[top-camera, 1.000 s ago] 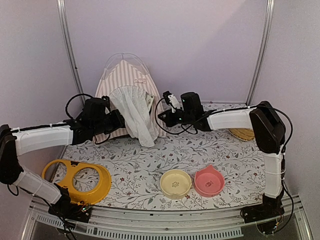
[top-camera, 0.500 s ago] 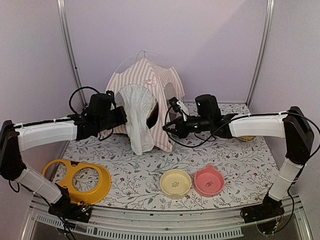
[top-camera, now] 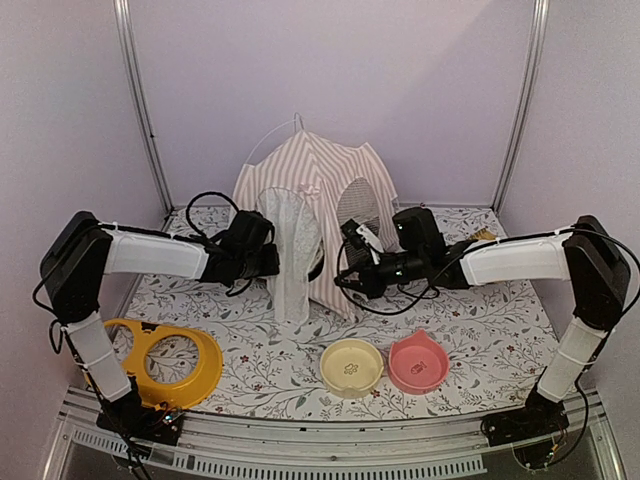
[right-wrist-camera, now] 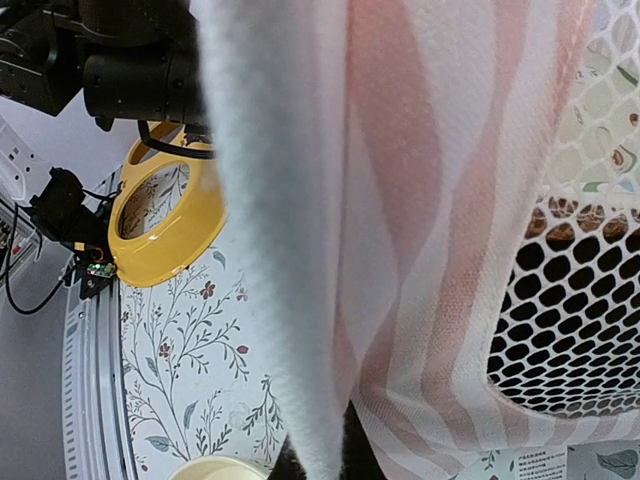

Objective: Set up the pet tent
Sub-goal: Adjust the tent at the center of the board, then adjust the cushion in the tent.

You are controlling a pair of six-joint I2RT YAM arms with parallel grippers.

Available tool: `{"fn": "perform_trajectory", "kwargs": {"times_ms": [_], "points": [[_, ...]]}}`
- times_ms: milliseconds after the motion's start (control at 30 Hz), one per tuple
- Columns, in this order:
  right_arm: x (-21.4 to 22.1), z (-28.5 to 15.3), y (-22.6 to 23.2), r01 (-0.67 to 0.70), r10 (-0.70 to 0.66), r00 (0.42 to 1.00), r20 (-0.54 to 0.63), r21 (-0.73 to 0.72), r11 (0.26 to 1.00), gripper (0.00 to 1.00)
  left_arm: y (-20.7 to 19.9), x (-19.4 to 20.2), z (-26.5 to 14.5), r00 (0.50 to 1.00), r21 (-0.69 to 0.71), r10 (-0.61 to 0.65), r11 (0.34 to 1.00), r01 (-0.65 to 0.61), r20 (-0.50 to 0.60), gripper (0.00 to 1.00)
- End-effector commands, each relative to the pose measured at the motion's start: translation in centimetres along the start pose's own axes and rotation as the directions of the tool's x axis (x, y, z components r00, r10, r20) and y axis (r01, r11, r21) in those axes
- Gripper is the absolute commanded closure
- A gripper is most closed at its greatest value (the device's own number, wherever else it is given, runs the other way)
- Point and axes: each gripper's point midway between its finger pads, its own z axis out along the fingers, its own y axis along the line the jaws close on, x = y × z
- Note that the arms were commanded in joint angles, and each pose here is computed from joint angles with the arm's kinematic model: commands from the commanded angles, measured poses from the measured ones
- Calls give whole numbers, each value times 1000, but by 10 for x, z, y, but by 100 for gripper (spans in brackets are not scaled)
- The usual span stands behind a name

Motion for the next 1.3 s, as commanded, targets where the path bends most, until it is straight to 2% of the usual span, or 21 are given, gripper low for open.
{"fn": "perform_trajectory", "kwargs": {"times_ms": [0, 133, 300, 400, 567, 700, 900, 1000, 1133, 1200, 1267], "points": [[8, -11, 26, -32, 28, 999, -30, -116, 993, 100, 2, -5, 10, 1000, -28, 6, 1000, -6, 1, 100], [17, -11, 14, -50, 48, 998, -37, -73, 996, 100, -6, 4, 18, 999, 6, 9, 1000, -9, -40, 100], [20, -11, -6, -94, 93, 995, -37, -19, 995, 100, -15, -6, -21, 1000, 113, -19, 993, 20, -6, 65], [20, -10, -9, -97, 97, 995, -38, -11, 995, 100, -5, -9, -50, 999, 136, -39, 990, 38, 10, 57], [23, -8, -19, -108, 108, 993, -44, 8, 994, 100, 18, -8, -93, 998, 154, -52, 987, 46, 36, 50], [24, -5, -20, -114, 114, 992, -55, -10, 993, 100, -29, -14, -126, 997, 404, -16, 915, -17, 79, 55], [21, -4, -19, -115, 114, 992, -54, -13, 993, 100, -106, -17, -129, 997, 596, 38, 800, -66, 59, 69], [20, -6, -18, -119, 119, 992, -53, -14, 993, 100, -134, -8, -109, 998, 609, 58, 791, -61, 25, 73], [15, -8, -15, -121, 120, 992, -45, -21, 992, 100, -153, 17, -55, 997, 588, 58, 809, -15, -54, 78], [11, -11, -14, -118, 118, 992, -37, -17, 993, 100, -162, 47, -17, 985, 556, 98, 831, -3, -140, 80], [7, -14, -14, -117, 117, 993, -28, -5, 993, 100, -158, 79, 20, 962, 473, 121, 881, 9, -244, 84]]}}
